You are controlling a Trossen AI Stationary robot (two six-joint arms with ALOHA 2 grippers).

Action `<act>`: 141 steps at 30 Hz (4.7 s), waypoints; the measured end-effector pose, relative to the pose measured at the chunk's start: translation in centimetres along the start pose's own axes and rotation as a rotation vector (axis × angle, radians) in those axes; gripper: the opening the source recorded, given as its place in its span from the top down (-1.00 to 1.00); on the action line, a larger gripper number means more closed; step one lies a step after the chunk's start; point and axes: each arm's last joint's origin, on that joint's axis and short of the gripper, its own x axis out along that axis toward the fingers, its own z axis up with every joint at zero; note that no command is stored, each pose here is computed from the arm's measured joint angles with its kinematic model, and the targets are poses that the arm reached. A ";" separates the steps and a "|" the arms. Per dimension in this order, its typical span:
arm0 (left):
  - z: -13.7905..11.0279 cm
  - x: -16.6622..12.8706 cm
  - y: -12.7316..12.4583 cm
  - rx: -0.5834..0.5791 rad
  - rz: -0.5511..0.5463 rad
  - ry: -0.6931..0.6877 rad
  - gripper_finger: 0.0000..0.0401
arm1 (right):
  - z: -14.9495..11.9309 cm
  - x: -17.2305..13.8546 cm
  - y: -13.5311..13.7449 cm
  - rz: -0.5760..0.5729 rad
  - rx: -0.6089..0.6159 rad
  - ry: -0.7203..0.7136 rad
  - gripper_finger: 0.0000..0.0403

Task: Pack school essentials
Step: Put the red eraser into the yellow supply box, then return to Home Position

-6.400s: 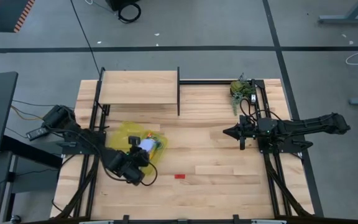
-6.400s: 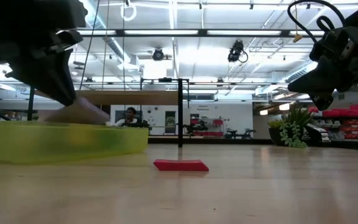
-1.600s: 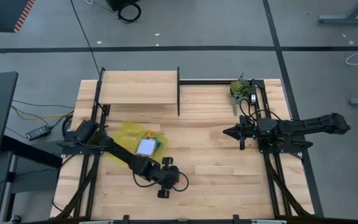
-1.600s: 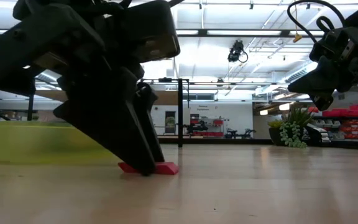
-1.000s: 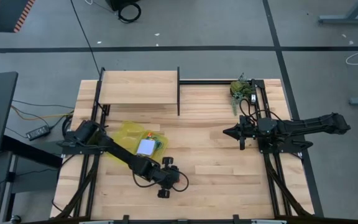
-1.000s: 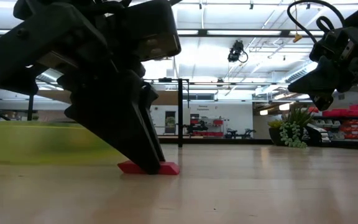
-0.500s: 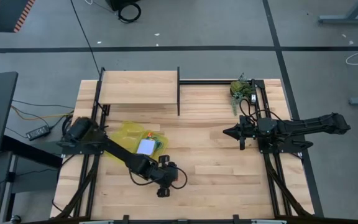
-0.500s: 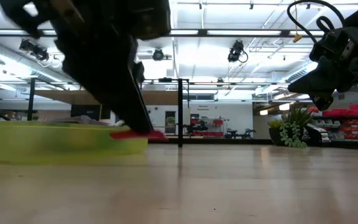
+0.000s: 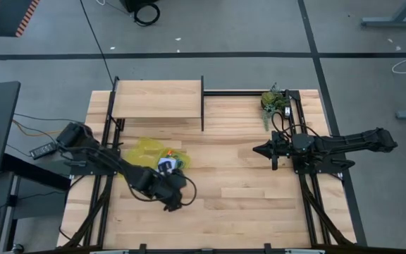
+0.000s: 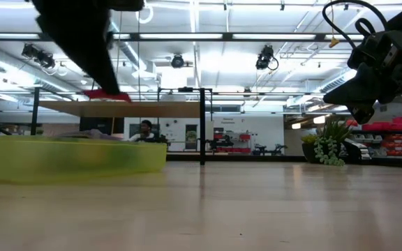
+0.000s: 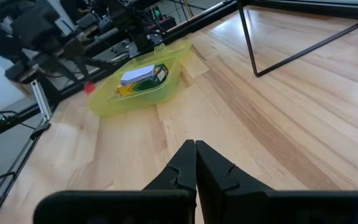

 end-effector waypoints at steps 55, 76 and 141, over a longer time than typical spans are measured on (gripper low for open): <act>-5.2 0.4 1.1 0.025 0.147 0.096 0.46 | 0.0 0.0 0.0 -0.001 0.000 0.000 0.95; -5.2 0.4 1.1 0.045 0.145 0.096 0.61 | 0.0 0.0 0.0 0.000 0.000 0.000 0.95; -6.8 -2.7 1.6 -0.014 0.228 0.053 0.35 | 0.0 0.0 0.0 0.000 0.000 0.000 0.95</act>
